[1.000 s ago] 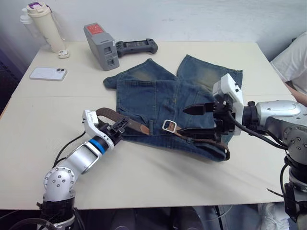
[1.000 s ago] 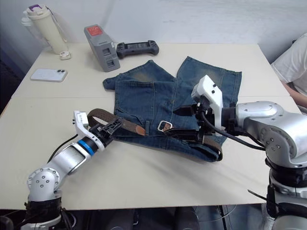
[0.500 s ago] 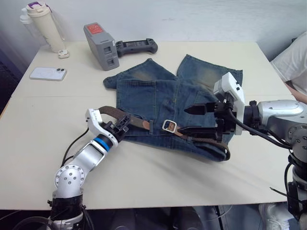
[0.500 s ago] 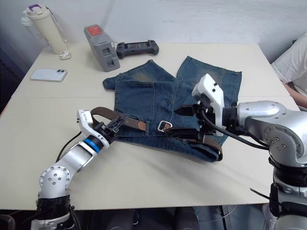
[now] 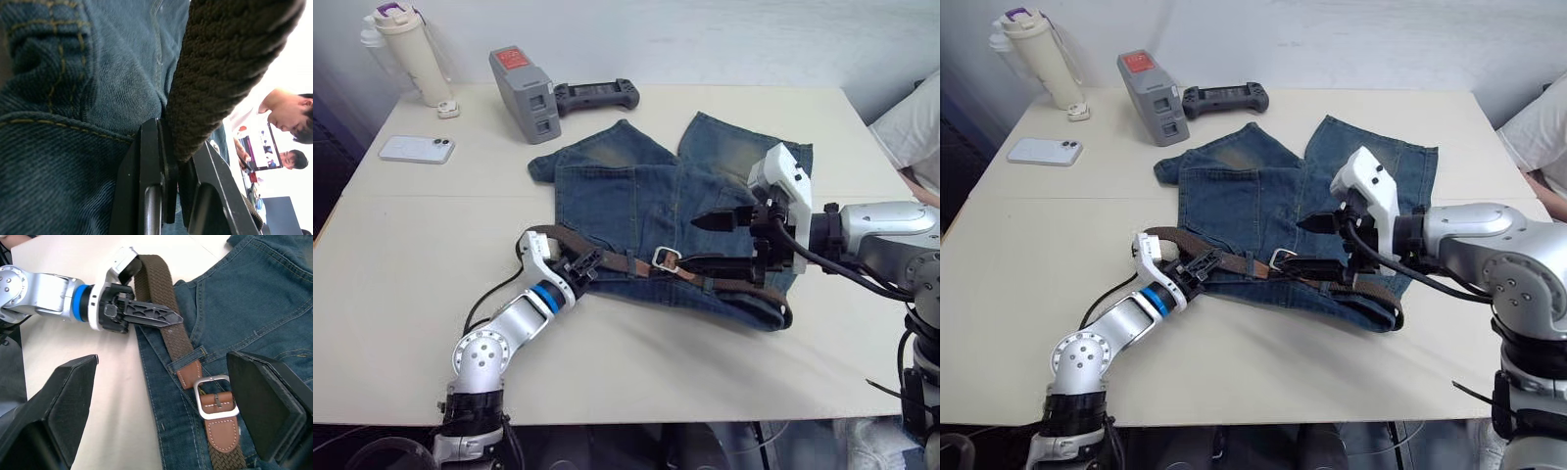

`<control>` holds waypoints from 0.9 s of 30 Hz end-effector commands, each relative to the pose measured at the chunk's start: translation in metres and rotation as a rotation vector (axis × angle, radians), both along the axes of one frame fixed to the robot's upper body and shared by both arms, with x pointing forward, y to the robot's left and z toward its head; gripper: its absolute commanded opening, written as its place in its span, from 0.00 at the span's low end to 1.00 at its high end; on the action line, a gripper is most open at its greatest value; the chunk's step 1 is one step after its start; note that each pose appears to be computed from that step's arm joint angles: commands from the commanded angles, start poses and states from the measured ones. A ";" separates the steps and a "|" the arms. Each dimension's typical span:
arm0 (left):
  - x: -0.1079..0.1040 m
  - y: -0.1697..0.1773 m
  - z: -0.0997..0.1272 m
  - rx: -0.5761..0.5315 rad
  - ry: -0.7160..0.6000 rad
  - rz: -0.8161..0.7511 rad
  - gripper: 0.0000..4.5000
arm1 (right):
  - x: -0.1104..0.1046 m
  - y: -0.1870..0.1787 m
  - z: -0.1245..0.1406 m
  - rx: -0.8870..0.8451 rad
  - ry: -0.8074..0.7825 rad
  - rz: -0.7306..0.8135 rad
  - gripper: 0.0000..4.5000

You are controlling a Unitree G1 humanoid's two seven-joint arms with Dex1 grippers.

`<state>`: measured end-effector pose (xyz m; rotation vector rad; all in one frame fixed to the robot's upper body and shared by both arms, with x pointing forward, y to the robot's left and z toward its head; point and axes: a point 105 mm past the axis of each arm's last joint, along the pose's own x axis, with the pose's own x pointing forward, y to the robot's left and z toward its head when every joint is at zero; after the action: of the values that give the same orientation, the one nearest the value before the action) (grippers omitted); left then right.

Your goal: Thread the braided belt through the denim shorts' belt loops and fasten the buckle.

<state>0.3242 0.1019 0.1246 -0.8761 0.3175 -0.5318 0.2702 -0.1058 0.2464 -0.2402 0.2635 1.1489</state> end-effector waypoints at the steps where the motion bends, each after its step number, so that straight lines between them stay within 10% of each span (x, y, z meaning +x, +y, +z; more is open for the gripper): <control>1: -0.002 -0.026 -0.006 0.012 0.025 -0.097 0.00 | -0.008 -0.001 0.002 -0.049 -0.039 -0.002 0.99; 14: -0.004 -0.037 -0.013 0.087 0.059 -0.188 0.00 | -0.009 0.002 -0.011 -0.094 -0.031 -0.007 0.99; 24: -0.025 0.001 0.023 0.073 -0.010 -0.228 0.99 | -0.007 0.000 -0.026 -0.185 -0.042 0.000 1.00; 27: -0.042 0.011 0.030 0.150 -0.038 -0.303 0.99 | -0.005 0.000 -0.032 -0.227 -0.069 0.009 1.00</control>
<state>0.2960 0.1137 0.1402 -0.7109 0.4768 -0.7120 0.2677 -0.1082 0.2079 -0.4167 0.3846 1.1083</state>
